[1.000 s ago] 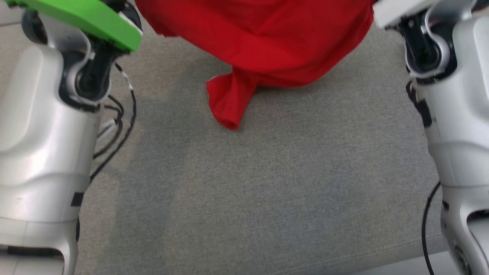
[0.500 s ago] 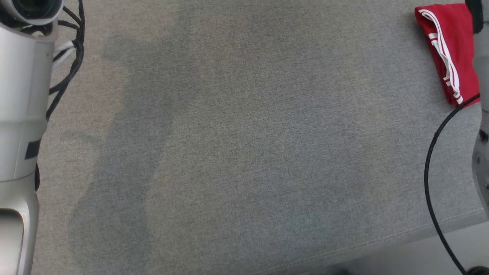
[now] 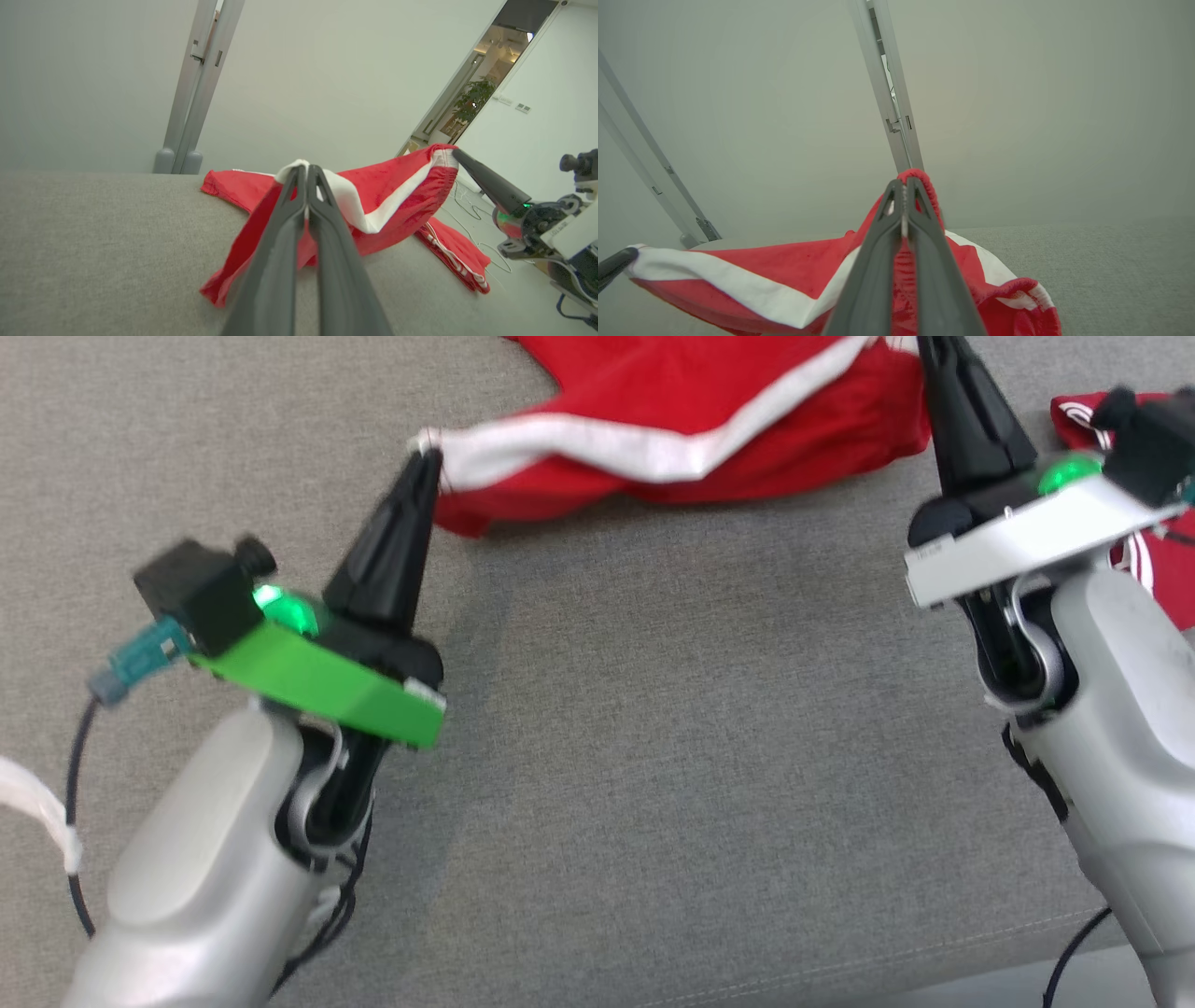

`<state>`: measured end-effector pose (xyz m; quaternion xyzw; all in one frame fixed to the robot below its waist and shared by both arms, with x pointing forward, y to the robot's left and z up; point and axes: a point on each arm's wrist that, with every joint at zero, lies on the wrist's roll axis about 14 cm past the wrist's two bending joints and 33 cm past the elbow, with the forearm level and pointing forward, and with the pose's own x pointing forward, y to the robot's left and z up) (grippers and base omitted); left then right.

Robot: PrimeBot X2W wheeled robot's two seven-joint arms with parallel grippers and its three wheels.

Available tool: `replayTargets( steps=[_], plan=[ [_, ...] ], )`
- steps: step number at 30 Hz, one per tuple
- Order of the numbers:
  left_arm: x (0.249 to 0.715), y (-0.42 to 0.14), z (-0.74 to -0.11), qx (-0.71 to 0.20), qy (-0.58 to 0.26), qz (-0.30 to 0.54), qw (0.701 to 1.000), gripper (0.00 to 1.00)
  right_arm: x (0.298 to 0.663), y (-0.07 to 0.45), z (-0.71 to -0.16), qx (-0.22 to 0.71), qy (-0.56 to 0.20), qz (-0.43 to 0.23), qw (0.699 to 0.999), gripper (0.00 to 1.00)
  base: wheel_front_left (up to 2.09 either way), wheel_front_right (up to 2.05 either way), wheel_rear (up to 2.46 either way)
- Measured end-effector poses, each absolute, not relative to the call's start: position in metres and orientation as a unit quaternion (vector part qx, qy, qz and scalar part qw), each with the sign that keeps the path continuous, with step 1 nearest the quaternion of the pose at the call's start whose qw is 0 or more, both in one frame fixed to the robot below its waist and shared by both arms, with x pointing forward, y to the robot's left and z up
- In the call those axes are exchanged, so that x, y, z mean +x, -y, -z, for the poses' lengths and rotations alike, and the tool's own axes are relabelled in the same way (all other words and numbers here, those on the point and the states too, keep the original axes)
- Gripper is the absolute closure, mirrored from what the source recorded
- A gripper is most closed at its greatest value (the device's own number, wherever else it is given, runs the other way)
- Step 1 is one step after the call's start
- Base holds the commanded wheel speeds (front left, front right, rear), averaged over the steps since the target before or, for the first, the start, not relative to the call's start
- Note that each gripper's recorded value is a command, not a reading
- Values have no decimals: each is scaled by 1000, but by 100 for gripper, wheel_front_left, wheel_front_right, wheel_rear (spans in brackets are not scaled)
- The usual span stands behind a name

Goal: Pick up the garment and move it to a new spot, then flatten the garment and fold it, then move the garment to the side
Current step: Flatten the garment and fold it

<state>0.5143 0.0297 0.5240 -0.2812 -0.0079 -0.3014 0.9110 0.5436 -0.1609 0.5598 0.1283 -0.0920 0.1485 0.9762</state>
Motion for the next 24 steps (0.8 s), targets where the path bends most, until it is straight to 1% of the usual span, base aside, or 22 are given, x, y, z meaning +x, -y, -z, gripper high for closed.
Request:
replayTargets(
  steps=[4, 8, 14, 18, 20, 24],
  plan=[
    [472, -45, -493, -279, -42, 284, 916, 100, 501, 165, -531, 142, 33, -159, 976, 100, 0, 0, 0],
    [413, -45, -459, -292, -121, 292, 903, 100, 454, 154, -507, 158, -43, -189, 968, 100, 0, 0, 0],
    [366, -59, -452, -312, -165, 283, 892, 100, 403, 149, -482, 179, -131, -199, 955, 100, 0, 0, 0],
    [333, -63, -444, -331, -209, 280, 876, 100, 375, 159, -458, 170, -209, -191, 944, 100, 0, 0, 0],
    [312, -63, -434, -350, -254, 273, 859, 100, 365, 160, -452, 164, -240, -193, 937, 100, 0, 0, 0],
    [284, -62, -433, -390, -294, 254, 835, 100, 352, 169, -448, 168, -277, -181, 929, 100, 0, 0, 0]
  ],
)
